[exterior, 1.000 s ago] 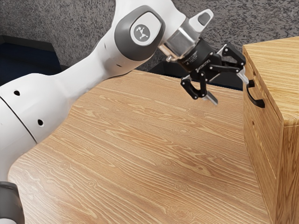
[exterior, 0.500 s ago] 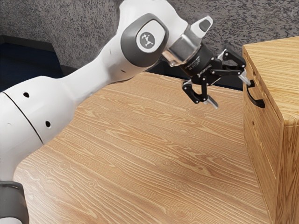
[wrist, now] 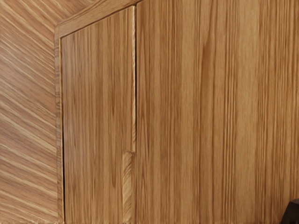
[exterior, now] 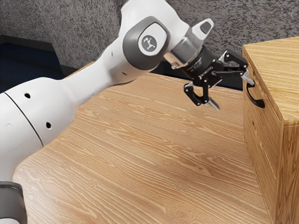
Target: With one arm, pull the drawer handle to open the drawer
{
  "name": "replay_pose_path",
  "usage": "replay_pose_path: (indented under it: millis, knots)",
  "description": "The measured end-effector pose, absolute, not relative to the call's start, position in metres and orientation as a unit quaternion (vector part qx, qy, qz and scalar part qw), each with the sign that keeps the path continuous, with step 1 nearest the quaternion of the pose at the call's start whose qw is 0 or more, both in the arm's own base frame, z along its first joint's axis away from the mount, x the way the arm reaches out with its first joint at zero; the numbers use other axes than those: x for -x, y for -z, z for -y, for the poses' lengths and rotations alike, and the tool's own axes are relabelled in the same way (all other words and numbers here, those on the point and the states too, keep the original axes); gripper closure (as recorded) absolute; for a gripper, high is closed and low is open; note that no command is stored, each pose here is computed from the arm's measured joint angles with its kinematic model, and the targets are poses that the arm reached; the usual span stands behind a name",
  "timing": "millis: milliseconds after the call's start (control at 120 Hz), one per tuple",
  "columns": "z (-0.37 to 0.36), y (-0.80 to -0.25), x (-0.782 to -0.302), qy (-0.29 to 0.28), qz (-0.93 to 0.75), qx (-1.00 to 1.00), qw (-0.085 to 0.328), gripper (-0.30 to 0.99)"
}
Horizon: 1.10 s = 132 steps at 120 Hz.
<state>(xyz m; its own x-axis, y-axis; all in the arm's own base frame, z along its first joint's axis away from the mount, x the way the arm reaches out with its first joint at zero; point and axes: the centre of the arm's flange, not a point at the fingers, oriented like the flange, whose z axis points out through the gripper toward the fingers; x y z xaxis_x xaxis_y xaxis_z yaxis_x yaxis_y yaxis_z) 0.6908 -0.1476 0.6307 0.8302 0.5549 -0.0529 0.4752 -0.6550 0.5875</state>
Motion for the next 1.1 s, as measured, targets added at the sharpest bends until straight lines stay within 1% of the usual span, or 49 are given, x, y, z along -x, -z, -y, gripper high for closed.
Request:
replay_pose_path:
  millis: [425, 700, 1100]
  knots:
    - [0.156, -0.633, -0.675, -0.053, -0.284, -0.908, 0.303, 0.03]
    - [0.142, -0.636, -0.655, -0.044, -0.294, -0.907, 0.298, 0.17]
    - [0.106, -0.647, -0.611, -0.04, -0.31, -0.904, 0.293, 0.24]
